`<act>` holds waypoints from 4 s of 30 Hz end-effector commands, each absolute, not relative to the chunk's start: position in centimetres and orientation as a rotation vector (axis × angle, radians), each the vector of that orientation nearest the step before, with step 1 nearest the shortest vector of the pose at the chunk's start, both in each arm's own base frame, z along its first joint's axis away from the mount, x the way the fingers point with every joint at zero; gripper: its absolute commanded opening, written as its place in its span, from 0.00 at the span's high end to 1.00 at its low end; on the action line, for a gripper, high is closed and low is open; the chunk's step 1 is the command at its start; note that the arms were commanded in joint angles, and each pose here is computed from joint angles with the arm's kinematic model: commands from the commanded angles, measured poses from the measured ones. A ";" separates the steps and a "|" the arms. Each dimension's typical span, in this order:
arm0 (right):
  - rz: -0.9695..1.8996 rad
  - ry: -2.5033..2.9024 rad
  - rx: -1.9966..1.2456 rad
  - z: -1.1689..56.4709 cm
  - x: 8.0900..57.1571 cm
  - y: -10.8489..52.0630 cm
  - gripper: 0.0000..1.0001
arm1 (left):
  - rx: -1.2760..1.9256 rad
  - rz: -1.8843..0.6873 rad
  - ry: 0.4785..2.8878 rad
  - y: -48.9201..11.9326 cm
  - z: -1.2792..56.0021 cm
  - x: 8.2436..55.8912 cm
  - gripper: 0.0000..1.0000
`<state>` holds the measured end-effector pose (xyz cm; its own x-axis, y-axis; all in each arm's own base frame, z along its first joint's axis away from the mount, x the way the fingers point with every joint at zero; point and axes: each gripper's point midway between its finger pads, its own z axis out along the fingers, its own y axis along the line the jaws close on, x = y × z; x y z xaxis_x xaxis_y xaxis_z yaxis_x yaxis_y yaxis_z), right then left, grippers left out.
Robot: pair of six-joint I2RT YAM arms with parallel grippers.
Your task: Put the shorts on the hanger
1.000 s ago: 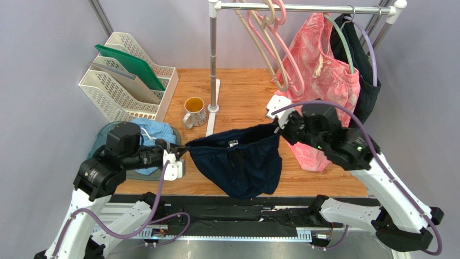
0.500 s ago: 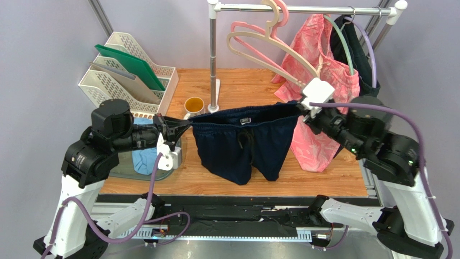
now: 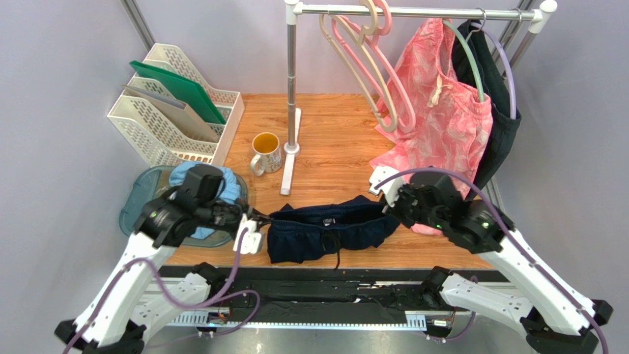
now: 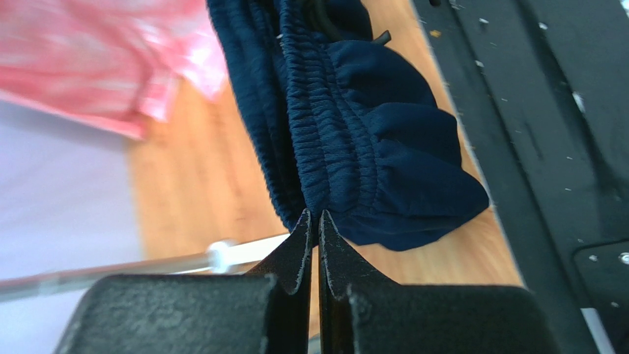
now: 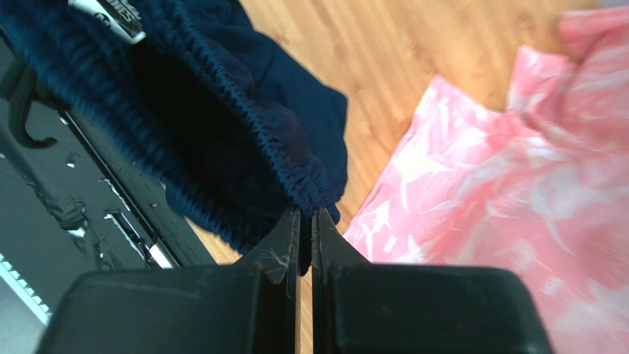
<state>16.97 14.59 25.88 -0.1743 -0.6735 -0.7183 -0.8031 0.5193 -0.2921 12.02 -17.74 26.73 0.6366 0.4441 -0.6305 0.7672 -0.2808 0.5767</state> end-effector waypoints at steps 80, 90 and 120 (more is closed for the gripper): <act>1.147 1.704 0.268 48.3 40.0 23.3 0.37 | 0.935 -0.536 1.463 -16.7 38.4 19.5 0.01; 1.147 1.759 0.341 45.5 40.9 21.8 0.57 | 0.950 -0.546 1.467 -16.9 37.8 19.5 0.01; 1.207 1.732 0.289 46.6 37.0 18.4 0.61 | 0.981 -0.587 1.473 -17.5 37.0 19.2 0.01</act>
<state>37.80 19.03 45.56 -0.5102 0.6413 -0.5731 -0.2853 0.5024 0.8162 19.20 -17.19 36.47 0.0450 0.2501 -0.9672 0.8319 0.5267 0.1749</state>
